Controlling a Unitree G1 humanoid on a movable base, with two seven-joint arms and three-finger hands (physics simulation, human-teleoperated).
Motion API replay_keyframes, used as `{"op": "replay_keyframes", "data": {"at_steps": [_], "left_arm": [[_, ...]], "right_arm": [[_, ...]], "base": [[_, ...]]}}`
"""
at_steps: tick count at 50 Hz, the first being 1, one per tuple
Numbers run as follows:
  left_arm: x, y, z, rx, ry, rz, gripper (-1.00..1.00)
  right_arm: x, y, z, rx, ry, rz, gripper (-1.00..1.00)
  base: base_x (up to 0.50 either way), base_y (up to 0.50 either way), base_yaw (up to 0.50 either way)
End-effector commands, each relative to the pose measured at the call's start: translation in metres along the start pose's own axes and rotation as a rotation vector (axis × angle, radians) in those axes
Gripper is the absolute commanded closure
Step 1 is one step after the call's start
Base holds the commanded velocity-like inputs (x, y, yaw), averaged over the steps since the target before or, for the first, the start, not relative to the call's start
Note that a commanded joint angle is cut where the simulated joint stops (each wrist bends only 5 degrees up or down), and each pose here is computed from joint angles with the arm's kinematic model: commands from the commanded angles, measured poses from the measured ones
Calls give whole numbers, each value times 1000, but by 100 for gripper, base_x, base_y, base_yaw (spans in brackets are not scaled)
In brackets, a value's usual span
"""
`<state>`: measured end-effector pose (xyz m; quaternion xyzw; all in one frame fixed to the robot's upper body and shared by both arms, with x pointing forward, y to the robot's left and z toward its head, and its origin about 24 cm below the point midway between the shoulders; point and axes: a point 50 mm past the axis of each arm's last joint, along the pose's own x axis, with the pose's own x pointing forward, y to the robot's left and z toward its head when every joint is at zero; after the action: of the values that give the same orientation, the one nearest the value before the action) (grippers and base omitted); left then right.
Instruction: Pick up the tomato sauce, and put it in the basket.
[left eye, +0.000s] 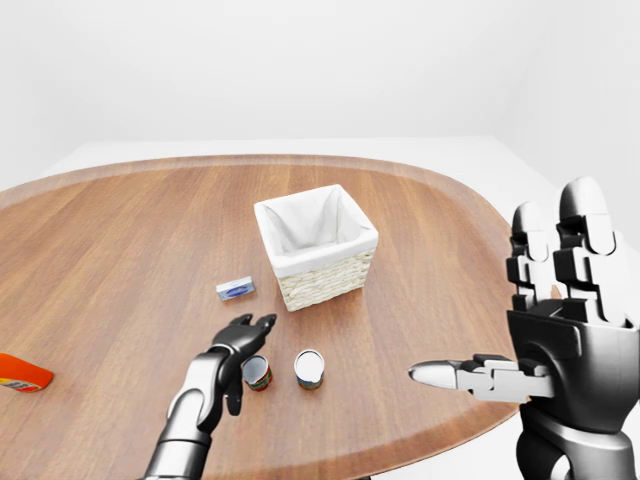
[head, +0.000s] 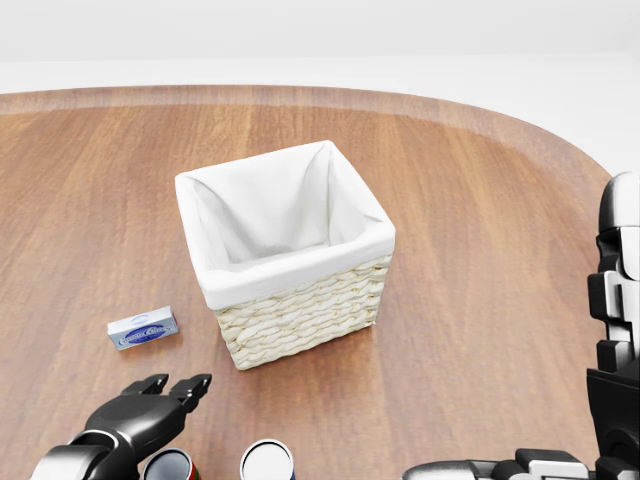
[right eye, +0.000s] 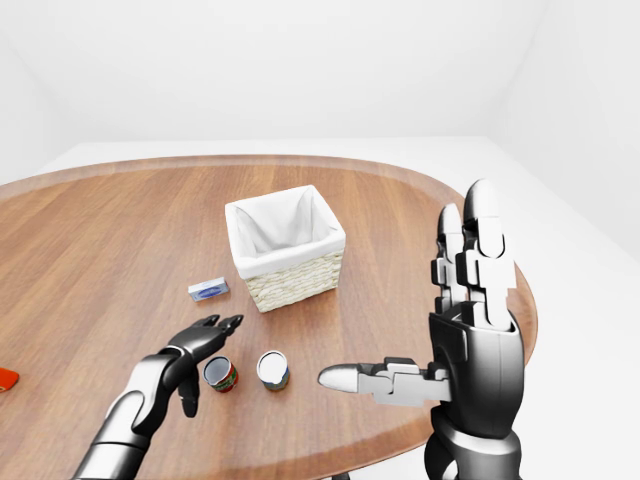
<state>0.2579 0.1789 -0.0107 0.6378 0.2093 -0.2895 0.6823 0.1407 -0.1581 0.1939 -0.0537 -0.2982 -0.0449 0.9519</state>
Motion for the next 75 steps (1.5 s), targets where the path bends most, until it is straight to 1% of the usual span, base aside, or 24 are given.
{"op": "replay_keyframes", "data": {"at_steps": [1, 7, 13, 26, 32, 38, 45, 53, 56, 62, 68, 72, 75], "left_arm": [[0, -4, 8, -69, -58, -50, -100], [1, -7, 10, -49, -53, -52, -100], [0, -7, 14, -50, -66, -54, -100], [4, -14, 7, -36, -31, -63, -100], [2, -20, 8, -32, -32, -75, -100], [2, -30, 3, -10, -7, -83, -100], [1, -24, 6, -28, -21, -78, -100], [0, -21, 11, -24, -37, -70, -100], [2, -23, 10, -7, -28, -69, -100], [2, -21, 11, -10, -33, -66, -100], [1, -25, 11, -3, -27, -72, -100], [2, -26, 12, 0, -29, -71, -100], [4, -30, 12, 14, -21, -74, -100]], "right_arm": [[1, 0, 0, 1, -6, -1, -100], [1, 0, 0, 0, -7, -1, -100], [1, 0, 0, 0, -5, -1, -100], [1, 1, 1, 0, -8, 1, -100], [1, 1, 1, 0, -8, 0, -100], [1, 1, 0, 0, -6, 0, -100], [1, 1, 1, -1, -10, 2, -100], [1, 1, 0, 0, -5, 3, -100], [1, 2, 1, -1, -8, 4, -100], [1, 2, 1, -1, -10, 3, -100], [1, 1, 1, -1, -11, 2, -100], [2, 1, 1, -1, -12, 2, -100], [1, 1, 1, 0, -9, 1, -100]], "base": [[0, 0, 0], [0, 0, 0], [0, 0, 0], [0, 0, 0], [0, 0, 0], [0, 0, 0], [0, 0, 0], [0, 0, 0], [0, 0, 0], [0, 0, 0], [0, 0, 0], [0, 0, 0], [0, 0, 0]]}}
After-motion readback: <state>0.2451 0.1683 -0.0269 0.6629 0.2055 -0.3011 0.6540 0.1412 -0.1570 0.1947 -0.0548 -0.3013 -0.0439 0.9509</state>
